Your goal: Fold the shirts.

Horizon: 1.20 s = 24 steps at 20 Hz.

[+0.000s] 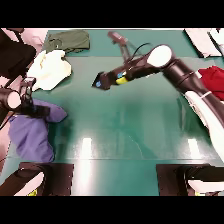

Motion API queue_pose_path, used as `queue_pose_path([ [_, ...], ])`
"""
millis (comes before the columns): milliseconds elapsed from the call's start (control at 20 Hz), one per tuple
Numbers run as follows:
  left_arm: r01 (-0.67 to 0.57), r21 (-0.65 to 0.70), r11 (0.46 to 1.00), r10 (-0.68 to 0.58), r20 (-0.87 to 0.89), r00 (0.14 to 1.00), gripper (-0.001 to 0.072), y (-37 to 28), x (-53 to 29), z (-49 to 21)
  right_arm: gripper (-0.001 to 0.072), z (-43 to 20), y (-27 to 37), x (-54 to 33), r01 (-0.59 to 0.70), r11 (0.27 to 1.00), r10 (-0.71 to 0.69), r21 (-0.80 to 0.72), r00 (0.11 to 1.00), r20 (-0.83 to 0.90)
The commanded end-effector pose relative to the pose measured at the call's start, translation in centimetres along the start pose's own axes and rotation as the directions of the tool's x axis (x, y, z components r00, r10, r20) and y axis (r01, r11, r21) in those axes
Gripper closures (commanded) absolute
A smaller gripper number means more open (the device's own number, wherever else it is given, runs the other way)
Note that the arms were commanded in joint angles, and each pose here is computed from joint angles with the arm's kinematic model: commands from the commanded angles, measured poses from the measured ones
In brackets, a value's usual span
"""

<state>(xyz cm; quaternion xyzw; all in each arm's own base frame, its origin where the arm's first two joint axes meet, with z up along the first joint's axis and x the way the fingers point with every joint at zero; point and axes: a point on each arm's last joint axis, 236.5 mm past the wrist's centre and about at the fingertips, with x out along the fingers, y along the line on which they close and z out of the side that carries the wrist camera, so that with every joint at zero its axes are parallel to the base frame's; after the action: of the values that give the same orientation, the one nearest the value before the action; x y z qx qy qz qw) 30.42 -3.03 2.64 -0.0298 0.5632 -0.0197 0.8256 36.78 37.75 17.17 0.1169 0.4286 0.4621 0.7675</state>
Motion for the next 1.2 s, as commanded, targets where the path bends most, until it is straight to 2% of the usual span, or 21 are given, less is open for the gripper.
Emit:
queue_pose_path([
  [0,0.674,0.039,0.738,-0.622,0.426,0.657,0.0688,-15.6,-9.7,11.2,0.0097,4.0,-3.0,-6.5,0.07,0.997,-0.074,0.031,0.986,0.151],
  [50,0.751,0.075,0.656,-0.69,0.461,0.557,0.0688,-18.0,-12.1,13.1,0.0097,4.6,-3.9,-8.5,0.092,0.995,-0.098,0.043,0.98,0.176],
  [150,0.835,0.169,0.523,-0.821,0.361,0.441,0.0688,-24.5,-14.0,14.0,0.0098,5.7,-5.5,-12.7,0.137,0.988,-0.149,0.065,0.96,0.237],
  [300,0.883,0.348,0.315,-0.944,0.019,0.329,0.0686,-35.3,-15.2,9.2,0.0098,5.8,-7.9,-18.2,0.254,0.964,-0.267,0.081,0.921,0.283],
  [350,0.876,0.379,0.3,-0.935,-0.068,0.349,0.0687,-37.0,-14.5,7.6,0.0098,5.3,-9.2,-19.9,0.312,0.945,-0.327,0.096,0.905,0.274],
  [400,0.852,0.347,0.392,-0.882,-0.122,0.455,0.0687,-36.8,-11.8,6.5,0.0098,4.4,-10.5,-21.3,0.362,0.925,-0.38,0.115,0.89,0.251],
  [450,0.784,0.293,0.548,-0.785,-0.145,0.603,0.0687,-34.7,-8.0,5.9,0.0098,3.5,-11.5,-22.2,0.388,0.912,-0.409,0.133,0.883,0.23],
  [500,0.648,0.29,0.704,-0.623,-0.186,0.76,0.0686,-31.0,-3.9,4.7,0.0098,2.7,-12.2,-22.7,0.394,0.905,-0.422,0.159,0.879,0.223],
  [550,0.505,0.318,0.802,-0.446,-0.242,0.862,0.0685,-26.8,-0.7,3.2,0.0099,1.5,-13.3,-23.2,0.407,0.893,-0.443,0.193,0.871,0.212],
  [600,0.392,0.353,0.849,-0.301,-0.287,0.91,0.0684,-23.2,1.3,1.7,0.0099,-0.1,-14.4,-23.2,0.411,0.88,-0.458,0.239,0.869,0.19],
  [650,0.326,0.384,0.864,-0.201,-0.331,0.922,0.0449,-20.8,2.7,0.3,0.0098,-1.9,-15.6,-22.9,0.413,0.865,-0.467,0.287,0.87,0.157],
  [700,0.299,0.39,0.871,-0.152,-0.366,0.918,-0.001,-19.5,3.4,-1.0,0.0098,-4.1,-16.8,-22.3,0.412,0.846,-0.472,0.338,0.874,0.114],
  [850,0.288,0.387,0.876,-0.111,-0.42,0.901,-0.0013,-18.4,4.2,-2.8,0.0098,-11.9,-19.3,-20.0,0.41,0.784,-0.452,0.467,0.892,-0.023],
  [1000,0.26,0.399,0.879,-0.092,-0.392,0.915,-0.0007,-17.9,4.5,-2.2,0.0098,-18.8,-20.8,-18.6,0.407,0.709,-0.422,0.575,0.899,-0.116],
  [1150,0.26,0.399,0.879,-0.099,-0.382,0.919,-0.0007,-18.1,4.6,-1.9,0.0096,-24.1,-18.6,-15.8,0.325,0.678,-0.274,0.659,0.944,-0.183],
])
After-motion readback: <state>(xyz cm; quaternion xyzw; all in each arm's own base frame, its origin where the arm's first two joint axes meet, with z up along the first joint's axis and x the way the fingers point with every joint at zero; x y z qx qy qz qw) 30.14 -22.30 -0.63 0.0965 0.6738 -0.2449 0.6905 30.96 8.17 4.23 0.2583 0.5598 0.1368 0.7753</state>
